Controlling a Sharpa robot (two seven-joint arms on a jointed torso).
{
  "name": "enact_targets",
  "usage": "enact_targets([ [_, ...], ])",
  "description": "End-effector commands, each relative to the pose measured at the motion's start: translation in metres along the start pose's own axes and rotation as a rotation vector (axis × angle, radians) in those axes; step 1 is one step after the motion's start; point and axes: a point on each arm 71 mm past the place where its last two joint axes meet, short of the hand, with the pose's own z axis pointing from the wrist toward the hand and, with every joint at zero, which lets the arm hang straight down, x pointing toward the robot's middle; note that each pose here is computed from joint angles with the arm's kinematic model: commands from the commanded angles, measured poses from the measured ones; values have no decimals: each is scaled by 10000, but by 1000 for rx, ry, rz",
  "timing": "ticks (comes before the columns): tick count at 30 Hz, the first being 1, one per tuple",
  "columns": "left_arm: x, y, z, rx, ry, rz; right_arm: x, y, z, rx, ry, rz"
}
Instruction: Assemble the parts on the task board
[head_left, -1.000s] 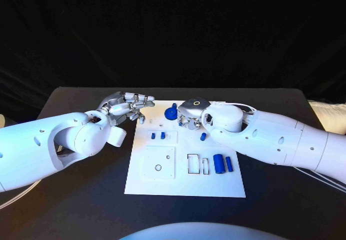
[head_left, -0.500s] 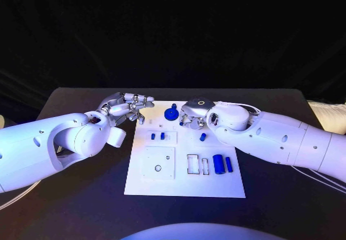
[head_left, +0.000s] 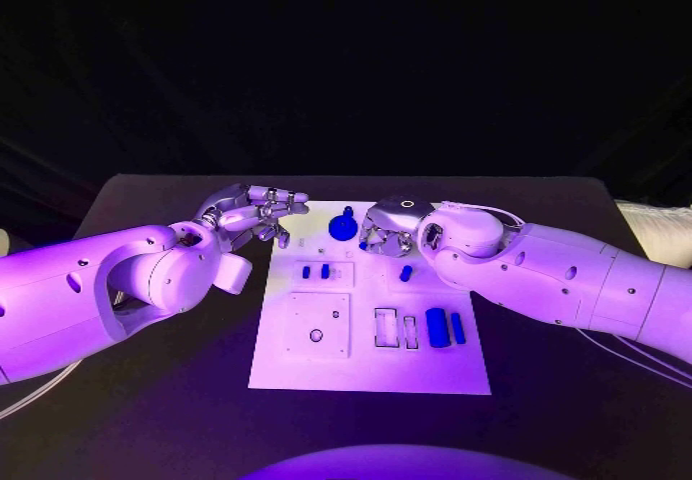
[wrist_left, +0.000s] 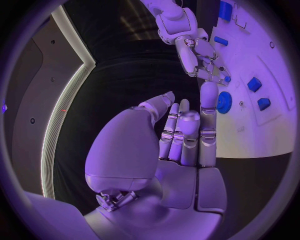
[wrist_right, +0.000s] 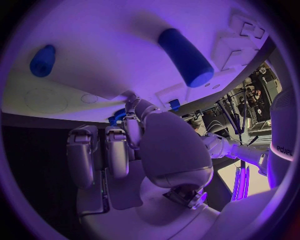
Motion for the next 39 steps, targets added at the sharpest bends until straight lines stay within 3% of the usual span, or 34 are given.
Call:
enact_targets([
  [1,17,-10,2,6,7,1,227,-80,-49,33,110,-3],
  [18,12,-10,1,7,3,2,282,-137,-65,62,170,14],
  [39,9,-6,4,5,3,2,282,-182,-95,70,165,14],
])
